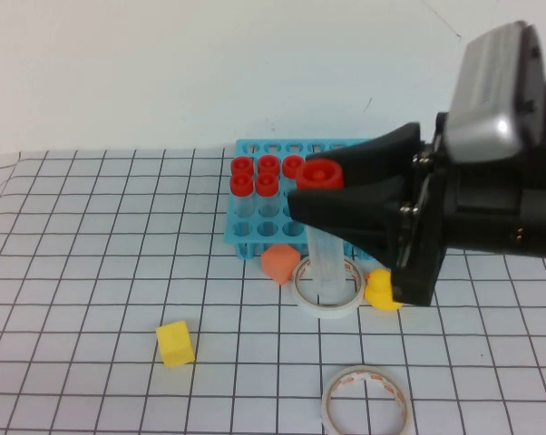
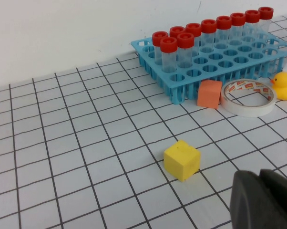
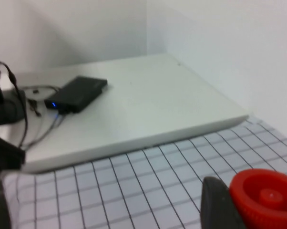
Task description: Place the test tubes
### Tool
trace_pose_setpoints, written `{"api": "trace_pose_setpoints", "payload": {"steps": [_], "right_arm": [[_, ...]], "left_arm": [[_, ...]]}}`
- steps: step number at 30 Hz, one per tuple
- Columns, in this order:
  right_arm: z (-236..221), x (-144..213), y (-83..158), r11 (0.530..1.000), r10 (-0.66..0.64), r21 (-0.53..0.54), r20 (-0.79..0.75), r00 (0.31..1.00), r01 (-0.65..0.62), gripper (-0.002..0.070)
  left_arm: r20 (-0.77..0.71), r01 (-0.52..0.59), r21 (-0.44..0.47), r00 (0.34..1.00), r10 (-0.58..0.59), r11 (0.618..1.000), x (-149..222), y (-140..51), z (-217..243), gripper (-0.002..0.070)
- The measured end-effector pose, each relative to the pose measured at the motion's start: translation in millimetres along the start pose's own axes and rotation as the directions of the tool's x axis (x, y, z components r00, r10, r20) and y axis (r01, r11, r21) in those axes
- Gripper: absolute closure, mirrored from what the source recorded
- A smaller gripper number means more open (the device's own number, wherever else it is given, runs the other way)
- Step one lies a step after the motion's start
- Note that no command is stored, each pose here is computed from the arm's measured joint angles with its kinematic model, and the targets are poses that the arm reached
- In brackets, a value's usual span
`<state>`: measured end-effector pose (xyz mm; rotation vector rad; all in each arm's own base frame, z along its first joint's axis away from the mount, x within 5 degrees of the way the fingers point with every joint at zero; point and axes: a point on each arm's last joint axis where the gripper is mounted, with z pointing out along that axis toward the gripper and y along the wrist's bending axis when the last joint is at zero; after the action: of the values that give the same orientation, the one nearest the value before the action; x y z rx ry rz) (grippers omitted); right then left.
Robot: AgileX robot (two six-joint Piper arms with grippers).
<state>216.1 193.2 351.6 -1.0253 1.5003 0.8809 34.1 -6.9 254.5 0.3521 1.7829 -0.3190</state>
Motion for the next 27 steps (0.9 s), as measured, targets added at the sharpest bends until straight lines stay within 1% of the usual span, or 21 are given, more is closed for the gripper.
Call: {"api": "trace_pose_setpoints", "payload": {"steps": [4,7,9,10,11,13,15,17,19,20,21,23,24,27], "right_arm": [[2,8,-5,0.998,-0.052,0.035,-0.065,0.997,0.054,0.0393],[2,14,-11,0.991,-0.052,0.112,-0.142,0.988,0.069,0.0393],[5,17,-17,0.977,0.014,0.212,-0.189,0.982,0.027,0.0393],[7,20,-20,0.963,0.068,0.268,-0.203,0.977,-0.012,0.0393],[10,22,-24,0.94,0.13,0.337,-0.201,0.971,-0.056,0.0393],[14,25,-33,0.879,0.239,0.453,-0.144,0.96,-0.151,0.0393],[21,27,-42,0.802,0.328,0.535,-0.019,0.945,-0.267,0.0393],[28,27,-50,0.748,0.346,0.563,0.121,0.931,-0.351,0.0393],[40,30,-56,0.734,0.332,0.543,0.238,0.913,-0.408,0.0393],[47,31,-59,0.748,0.296,0.521,0.292,0.91,-0.411,0.0393],[55,32,-62,0.773,0.249,0.493,0.342,0.906,-0.399,0.0393],[67,36,-64,0.832,0.144,0.441,0.415,0.898,-0.337,0.0393],[80,45,-64,0.876,0.049,0.403,0.47,0.881,-0.264,0.0393],[92,63,-66,0.893,-0.009,0.403,0.46,0.888,-0.2,0.0393]], "left_arm": [[-0.001,0.0,0.0,1.0,0.0,1.0,0,0.0,0,0.0675],[-0.001,0.0,0.0,1.0,0.0,1.0,0,0.0,0,0.0675],[-0.001,0.0,0.0,1.0,0.0,1.0,0,0.0,0,0.0675],[-0.001,0.0,0.0,1.0,0.0,1.0,0,0.0,0,0.0675],[-0.001,0.0,0.0,1.0,0.0,1.0,0,0.0,0,0.0675],[-0.001,0.0,0.0,1.0,0.0,1.0,0,0.0,0,0.0675],[-0.001,0.0,0.0,1.0,0.0,1.0,0,0.0,0,0.0675],[-0.001,0.0,0.0,1.0,0.0,1.0,0,0.0,0,0.0675],[-0.001,0.0,0.0,1.0,0.0,1.0,0,0.0,0,0.0675],[-0.001,0.0,0.0,1.0,0.0,1.0,0,0.0,0,0.0675],[-0.001,0.0,0.0,1.0,0.0,1.0,0,0.0,0,0.0675],[-0.001,0.0,0.0,1.0,0.0,1.0,0,0.0,0,0.0676],[-0.001,0.0,0.0,1.0,0.0,1.0,0,0.0,0,0.0676],[-0.001,0.0,0.0,1.0,0.0,1.0,0,0.0,0,0.0676]]}}
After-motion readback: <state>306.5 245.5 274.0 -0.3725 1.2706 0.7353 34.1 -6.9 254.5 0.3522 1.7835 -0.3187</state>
